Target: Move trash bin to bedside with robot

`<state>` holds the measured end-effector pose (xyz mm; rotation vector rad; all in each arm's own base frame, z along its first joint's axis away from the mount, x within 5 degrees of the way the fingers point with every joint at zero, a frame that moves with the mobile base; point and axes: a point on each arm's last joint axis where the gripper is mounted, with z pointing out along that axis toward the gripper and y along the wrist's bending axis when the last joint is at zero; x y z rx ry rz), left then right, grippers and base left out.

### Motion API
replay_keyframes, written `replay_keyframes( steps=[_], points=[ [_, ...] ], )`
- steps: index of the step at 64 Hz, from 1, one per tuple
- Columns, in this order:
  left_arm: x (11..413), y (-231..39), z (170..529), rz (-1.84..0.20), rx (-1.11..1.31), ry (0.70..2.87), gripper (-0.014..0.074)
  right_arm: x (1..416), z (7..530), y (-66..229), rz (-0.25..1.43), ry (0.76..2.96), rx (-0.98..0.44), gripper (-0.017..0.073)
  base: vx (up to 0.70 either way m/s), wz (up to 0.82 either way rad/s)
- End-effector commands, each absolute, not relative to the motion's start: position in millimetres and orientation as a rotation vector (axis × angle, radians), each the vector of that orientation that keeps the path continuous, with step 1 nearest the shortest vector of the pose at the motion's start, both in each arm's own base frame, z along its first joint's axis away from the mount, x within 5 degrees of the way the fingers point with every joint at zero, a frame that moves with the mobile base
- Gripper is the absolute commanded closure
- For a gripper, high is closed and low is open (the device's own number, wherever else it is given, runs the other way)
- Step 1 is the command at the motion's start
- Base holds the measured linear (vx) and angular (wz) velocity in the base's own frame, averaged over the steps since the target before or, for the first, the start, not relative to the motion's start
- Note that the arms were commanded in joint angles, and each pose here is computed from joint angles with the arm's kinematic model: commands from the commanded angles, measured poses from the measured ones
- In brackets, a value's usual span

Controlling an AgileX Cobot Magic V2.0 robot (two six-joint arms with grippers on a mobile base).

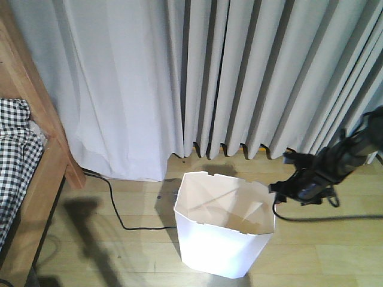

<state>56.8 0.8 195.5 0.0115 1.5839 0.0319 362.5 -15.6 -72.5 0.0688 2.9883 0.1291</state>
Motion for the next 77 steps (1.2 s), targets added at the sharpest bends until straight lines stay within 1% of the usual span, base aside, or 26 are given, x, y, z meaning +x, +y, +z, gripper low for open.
replay_keyframes(
  steps=[1,13,29,50,61,66,72,77],
  points=[
    [56,0,199,0.007,0.0,1.507,0.06,364,-14,-21,0.054,2.846,0.051,0.0033,0.0,0.0],
    [56,0,199,0.007,0.0,1.507,0.06,333,67,-20,0.011,2.711,-0.007,0.0033,0.0,0.0],
    [56,0,199,0.007,0.0,1.507,0.06,288,159,-17,-0.01,2.48,-0.017,0.0033,0.0,0.0],
    [56,0,199,0.007,0.0,1.507,0.06,219,274,-3,0.066,2.141,-0.069,0.0033,0.0,0.0],
    [56,0,199,0.007,0.0,1.507,0.06,173,316,3,0.064,1.966,-0.129,0.0033,0.0,0.0],
    [56,0,199,0.007,0.0,1.507,0.06,149,329,5,0.043,1.861,-0.136,0.0033,0.0,0.0],
    [56,0,199,0.007,0.0,1.507,0.06,118,331,5,0.017,1.743,-0.125,0.0033,0.0,0.0],
    [56,0,199,0.007,0.0,1.507,0.06,95,322,7,0.009,1.677,-0.118,0.0033,0.0,0.0]
  ],
)
